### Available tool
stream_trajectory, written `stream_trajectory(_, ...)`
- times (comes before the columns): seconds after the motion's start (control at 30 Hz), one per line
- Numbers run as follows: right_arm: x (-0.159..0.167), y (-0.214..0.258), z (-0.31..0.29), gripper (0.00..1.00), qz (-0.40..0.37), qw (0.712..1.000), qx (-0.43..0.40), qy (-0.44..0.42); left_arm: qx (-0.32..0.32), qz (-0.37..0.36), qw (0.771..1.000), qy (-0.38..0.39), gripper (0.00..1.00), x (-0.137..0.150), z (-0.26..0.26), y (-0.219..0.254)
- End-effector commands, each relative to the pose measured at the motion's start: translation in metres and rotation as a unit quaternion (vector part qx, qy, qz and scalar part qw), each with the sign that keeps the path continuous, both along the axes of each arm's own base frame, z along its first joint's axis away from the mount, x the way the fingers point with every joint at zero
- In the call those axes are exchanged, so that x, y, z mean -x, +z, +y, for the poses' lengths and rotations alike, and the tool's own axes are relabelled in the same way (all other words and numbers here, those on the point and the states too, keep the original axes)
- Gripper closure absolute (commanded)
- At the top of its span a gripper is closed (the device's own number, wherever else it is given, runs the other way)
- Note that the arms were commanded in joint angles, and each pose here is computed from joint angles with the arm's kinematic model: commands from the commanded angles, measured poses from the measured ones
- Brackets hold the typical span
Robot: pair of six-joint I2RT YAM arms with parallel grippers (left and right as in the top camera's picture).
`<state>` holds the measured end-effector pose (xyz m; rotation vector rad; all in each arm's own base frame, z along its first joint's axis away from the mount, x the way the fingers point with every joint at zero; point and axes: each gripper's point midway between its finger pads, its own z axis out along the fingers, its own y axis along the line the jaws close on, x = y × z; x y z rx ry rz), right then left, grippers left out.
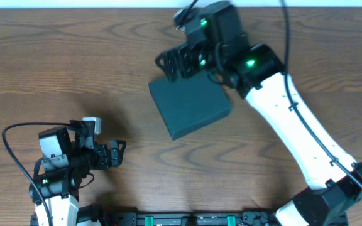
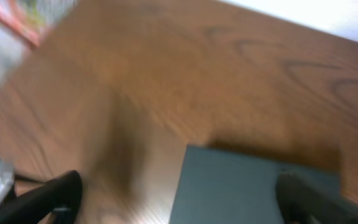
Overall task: Pack container
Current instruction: 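Bring the right gripper over the closed lid and press down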
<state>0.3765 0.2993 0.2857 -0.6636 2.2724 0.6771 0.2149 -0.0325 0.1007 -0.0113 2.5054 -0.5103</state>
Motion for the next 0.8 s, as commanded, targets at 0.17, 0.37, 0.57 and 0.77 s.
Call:
stream_trajectory(0.17,0.025,-0.042,0.025,0.99,0.033,0.994,0.044,0.095,0.0,0.002,1.0,0.0,0.05,0.0,-0.001,-0.001)
stream_trajectory(0.37,0.043,-0.088,0.044,0.99,0.025,0.98,0.135,0.147,0.0,0.002,1.0,0.0,0.05,0.0,-0.001,-0.001)
stream_trajectory(0.57,0.045,-0.124,0.064,0.99,-0.001,0.969,0.215,0.123,0.0,0.002,1.0,0.0,0.05,0.0,-0.001,-0.001)
stream_trajectory(0.77,0.041,-0.161,0.072,0.98,0.011,0.963,0.245,0.116,0.0,0.002,1.0,0.0,0.05,0.0,-0.001,-0.001)
